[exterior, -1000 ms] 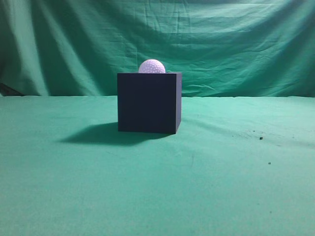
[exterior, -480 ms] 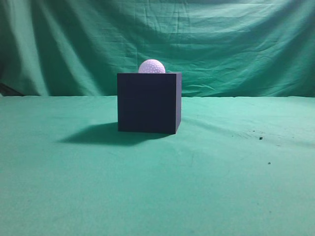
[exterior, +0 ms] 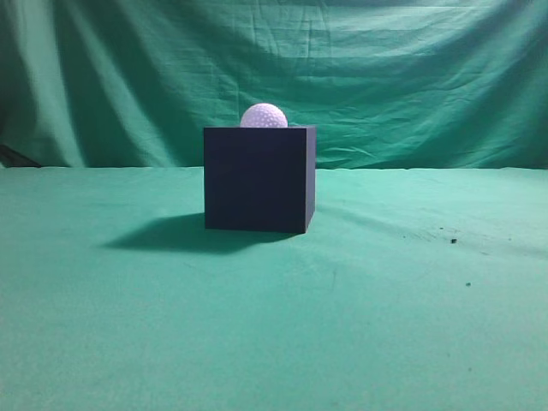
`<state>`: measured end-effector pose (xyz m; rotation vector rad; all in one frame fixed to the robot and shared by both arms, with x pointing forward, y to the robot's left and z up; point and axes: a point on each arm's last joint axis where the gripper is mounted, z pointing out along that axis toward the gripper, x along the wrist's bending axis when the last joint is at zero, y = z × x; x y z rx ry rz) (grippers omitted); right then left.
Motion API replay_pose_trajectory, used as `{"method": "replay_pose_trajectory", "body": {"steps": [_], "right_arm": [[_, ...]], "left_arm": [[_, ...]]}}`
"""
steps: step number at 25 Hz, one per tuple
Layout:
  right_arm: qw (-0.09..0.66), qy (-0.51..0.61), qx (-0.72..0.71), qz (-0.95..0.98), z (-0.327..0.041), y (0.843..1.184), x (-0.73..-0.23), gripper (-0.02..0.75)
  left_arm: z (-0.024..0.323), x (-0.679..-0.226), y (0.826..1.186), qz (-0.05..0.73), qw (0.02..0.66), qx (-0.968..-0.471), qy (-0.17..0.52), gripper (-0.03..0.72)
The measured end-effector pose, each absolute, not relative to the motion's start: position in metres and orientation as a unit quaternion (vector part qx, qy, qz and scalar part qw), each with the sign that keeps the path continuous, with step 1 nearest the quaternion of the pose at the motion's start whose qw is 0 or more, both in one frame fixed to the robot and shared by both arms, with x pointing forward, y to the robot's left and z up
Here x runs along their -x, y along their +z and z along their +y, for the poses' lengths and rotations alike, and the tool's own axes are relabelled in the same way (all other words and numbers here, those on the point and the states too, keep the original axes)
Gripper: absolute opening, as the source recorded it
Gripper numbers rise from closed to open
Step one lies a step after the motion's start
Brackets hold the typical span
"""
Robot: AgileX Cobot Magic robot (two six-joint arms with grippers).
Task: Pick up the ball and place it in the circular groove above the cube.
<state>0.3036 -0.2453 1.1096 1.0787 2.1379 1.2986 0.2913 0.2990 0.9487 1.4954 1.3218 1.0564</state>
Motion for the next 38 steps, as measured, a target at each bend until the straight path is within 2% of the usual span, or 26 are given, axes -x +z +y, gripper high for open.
{"method": "replay_pose_trajectory", "body": {"steps": [11, 15, 20, 27, 38], "right_arm": [[0.386, 0.521, -0.449, 0.615, -0.280, 1.030, -0.300, 0.000], [0.415, 0.508, -0.489, 0.575, -0.289, 0.993, -0.294, 0.000], [0.402, 0.492, -0.513, 0.577, -0.290, 0.957, -0.293, 0.000], [0.371, 0.461, -0.537, 0.601, -0.290, 0.946, -0.290, 0.000], [0.368, 0.456, -0.541, 0.603, -0.290, 0.945, -0.290, 0.000]], "left_arm": [[0.299, -0.291, 0.949, 0.529, 0.427, -0.599, 0.423, 0.000], [0.299, -0.291, 0.949, 0.529, 0.427, -0.599, 0.423, 0.000], [0.299, -0.291, 0.949, 0.529, 0.427, -0.599, 0.423, 0.000], [0.299, -0.291, 0.949, 0.529, 0.427, -0.599, 0.423, 0.000], [0.299, -0.291, 0.949, 0.529, 0.427, -0.599, 0.423, 0.000]]}}
